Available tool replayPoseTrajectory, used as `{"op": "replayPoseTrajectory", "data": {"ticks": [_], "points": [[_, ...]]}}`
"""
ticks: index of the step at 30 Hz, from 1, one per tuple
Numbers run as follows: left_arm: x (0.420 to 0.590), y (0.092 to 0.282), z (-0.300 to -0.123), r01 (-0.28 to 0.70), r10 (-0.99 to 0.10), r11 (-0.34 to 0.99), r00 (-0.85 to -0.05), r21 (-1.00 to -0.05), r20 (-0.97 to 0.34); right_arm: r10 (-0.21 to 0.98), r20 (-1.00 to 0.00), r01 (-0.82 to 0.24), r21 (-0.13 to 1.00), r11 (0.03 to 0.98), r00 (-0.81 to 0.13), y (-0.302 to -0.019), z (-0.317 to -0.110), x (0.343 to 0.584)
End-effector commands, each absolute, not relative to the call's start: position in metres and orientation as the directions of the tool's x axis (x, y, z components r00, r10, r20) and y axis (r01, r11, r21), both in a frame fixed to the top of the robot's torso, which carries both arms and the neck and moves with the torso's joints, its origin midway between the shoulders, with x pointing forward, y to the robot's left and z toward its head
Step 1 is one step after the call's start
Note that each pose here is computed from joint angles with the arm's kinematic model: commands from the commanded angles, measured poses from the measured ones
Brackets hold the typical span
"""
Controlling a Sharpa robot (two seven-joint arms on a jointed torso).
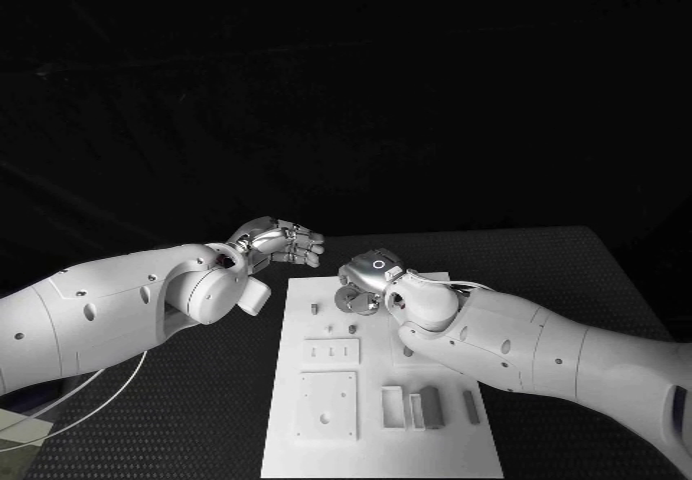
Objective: Assemble the parts on the task board
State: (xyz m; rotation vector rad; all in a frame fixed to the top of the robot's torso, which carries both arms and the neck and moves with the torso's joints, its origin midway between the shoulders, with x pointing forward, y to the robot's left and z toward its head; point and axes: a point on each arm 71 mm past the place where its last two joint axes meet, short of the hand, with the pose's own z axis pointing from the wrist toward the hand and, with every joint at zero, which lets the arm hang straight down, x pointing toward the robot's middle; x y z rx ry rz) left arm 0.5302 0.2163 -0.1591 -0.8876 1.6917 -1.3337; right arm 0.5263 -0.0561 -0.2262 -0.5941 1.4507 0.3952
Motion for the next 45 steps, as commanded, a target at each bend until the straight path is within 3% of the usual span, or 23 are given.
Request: {"op": "replayPoseTrajectory", "data": {"ticks": [1, 28, 45], "points": [[0.53, 0.214, -0.157, -0.036, -0.88, 0.198, -0.446, -0.98, -0.161, -0.115, -0.99, -0.596, -0.14, 0.791, 0.081, -0.055, -0.23, 0.526], [0.531, 0.215, -0.157, -0.036, -0.881, 0.198, -0.445, -0.98, -0.162, -0.085, -0.994, -0.594, -0.113, 0.796, 0.075, -0.059, -0.234, 0.523], [0.53, 0.22, -0.157, -0.038, -0.884, 0.199, -0.439, -0.979, -0.163, -0.061, -0.998, -0.563, -0.068, 0.823, 0.033, -0.088, -0.227, 0.521]]}}
